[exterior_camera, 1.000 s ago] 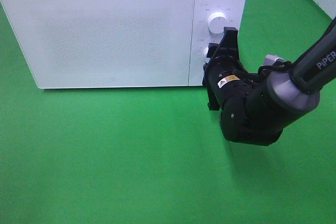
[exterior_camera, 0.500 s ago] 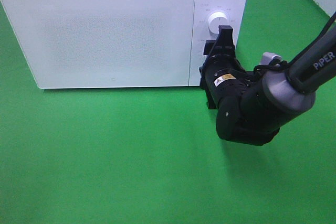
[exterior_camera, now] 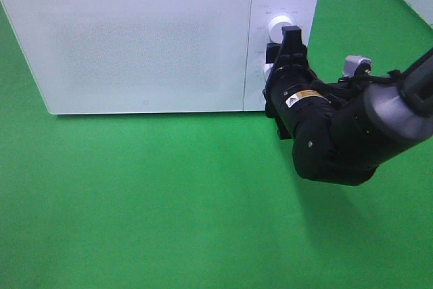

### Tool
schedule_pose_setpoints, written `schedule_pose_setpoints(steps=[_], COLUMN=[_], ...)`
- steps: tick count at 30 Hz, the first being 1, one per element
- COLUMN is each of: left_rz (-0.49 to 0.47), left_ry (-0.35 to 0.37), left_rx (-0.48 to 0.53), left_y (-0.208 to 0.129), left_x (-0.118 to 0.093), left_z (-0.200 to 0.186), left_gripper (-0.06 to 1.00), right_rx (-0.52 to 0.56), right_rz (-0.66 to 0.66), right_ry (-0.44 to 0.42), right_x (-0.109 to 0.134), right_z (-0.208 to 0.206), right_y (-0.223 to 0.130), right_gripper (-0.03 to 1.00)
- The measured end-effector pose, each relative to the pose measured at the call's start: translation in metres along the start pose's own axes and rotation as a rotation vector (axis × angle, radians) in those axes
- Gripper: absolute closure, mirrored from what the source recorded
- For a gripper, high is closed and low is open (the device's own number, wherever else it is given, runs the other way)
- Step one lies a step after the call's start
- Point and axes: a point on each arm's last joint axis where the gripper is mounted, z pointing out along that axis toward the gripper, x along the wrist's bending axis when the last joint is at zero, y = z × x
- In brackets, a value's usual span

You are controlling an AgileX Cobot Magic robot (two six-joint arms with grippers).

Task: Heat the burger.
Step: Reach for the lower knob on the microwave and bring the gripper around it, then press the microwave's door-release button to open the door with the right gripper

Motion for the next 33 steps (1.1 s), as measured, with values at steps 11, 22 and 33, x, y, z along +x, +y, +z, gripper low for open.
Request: schedule_pose_setpoints(steps=[11, 22, 33], left_rz=[0.0, 0.0, 0.0], left_ry=[0.0, 0.0, 0.0], left_rx=[0.0, 0.0, 0.0], left_y=[0.0, 0.0, 0.0], left_x=[0.0, 0.0, 0.0], left_z=[0.0, 0.0, 0.0], left_gripper=[-0.05, -0.05, -0.05], right_rx=[0.132, 0.336, 0.625], right_rz=[-0.16, -0.667, -1.237], right_ry=[-0.105, -0.118, -0.121], right_x=[0.002, 0.023, 0.033], right_z=[-0.029, -0.055, -0.082], right_y=[0.004, 0.002, 0.001], right_gripper=[0.3, 0.3, 0.3])
